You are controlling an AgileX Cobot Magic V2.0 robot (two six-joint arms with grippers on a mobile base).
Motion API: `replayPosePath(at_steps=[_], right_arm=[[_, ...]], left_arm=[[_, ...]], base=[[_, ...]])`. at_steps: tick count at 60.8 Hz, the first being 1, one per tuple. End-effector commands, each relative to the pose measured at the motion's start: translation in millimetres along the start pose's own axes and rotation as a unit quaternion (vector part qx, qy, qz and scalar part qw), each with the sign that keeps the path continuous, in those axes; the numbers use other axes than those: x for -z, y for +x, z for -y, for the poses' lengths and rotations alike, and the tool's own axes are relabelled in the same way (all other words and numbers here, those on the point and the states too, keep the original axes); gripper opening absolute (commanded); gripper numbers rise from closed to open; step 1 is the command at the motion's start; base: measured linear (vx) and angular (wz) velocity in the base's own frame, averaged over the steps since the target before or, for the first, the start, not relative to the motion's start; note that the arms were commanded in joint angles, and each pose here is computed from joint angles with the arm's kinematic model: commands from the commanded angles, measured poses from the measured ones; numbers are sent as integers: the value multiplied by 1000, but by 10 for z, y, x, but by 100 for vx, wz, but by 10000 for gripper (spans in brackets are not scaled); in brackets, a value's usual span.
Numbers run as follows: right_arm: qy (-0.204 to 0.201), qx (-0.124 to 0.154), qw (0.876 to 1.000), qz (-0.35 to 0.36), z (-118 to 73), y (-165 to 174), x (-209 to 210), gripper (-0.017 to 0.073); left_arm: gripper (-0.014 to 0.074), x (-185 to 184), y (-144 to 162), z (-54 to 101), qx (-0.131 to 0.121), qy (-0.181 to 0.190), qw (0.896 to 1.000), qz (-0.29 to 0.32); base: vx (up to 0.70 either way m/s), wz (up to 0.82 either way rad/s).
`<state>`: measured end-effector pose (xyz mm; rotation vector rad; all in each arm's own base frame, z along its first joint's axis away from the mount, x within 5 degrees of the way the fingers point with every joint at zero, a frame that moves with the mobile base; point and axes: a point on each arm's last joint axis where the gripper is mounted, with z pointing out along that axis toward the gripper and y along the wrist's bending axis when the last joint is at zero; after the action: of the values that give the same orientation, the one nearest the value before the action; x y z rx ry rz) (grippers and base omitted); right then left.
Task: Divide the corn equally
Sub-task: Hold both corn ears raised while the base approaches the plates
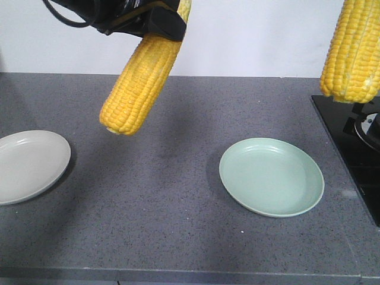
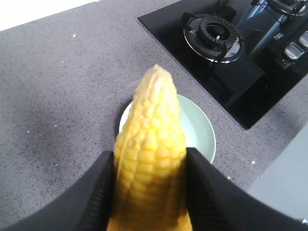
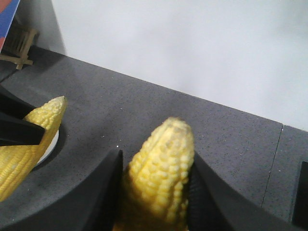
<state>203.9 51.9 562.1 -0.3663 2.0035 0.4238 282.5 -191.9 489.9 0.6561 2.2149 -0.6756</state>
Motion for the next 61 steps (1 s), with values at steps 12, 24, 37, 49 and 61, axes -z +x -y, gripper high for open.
replayPosePath(at_steps=[12, 24, 37, 49, 61], right_arm=[[-3, 8, 1000, 23, -56, -28, 145, -4], [-3, 8, 1000, 23, -56, -28, 145, -4], [-3, 8, 1000, 23, -56, -28, 145, -4], [-3, 8, 1000, 23, -56, -28, 145, -4], [-3, 8, 1000, 23, -56, -28, 145, -4]], left_arm=[[-7, 257, -89, 105, -6, 14, 998, 60], [-7, 257, -89, 105, -6, 14, 998, 60], [-7, 257, -89, 105, -6, 14, 998, 60], [-7, 257, -89, 105, -6, 14, 998, 60], [-7, 257, -89, 105, -6, 14, 998, 60]], base=[[4, -1], [3, -1], [3, -2], [3, -3], [4, -3]])
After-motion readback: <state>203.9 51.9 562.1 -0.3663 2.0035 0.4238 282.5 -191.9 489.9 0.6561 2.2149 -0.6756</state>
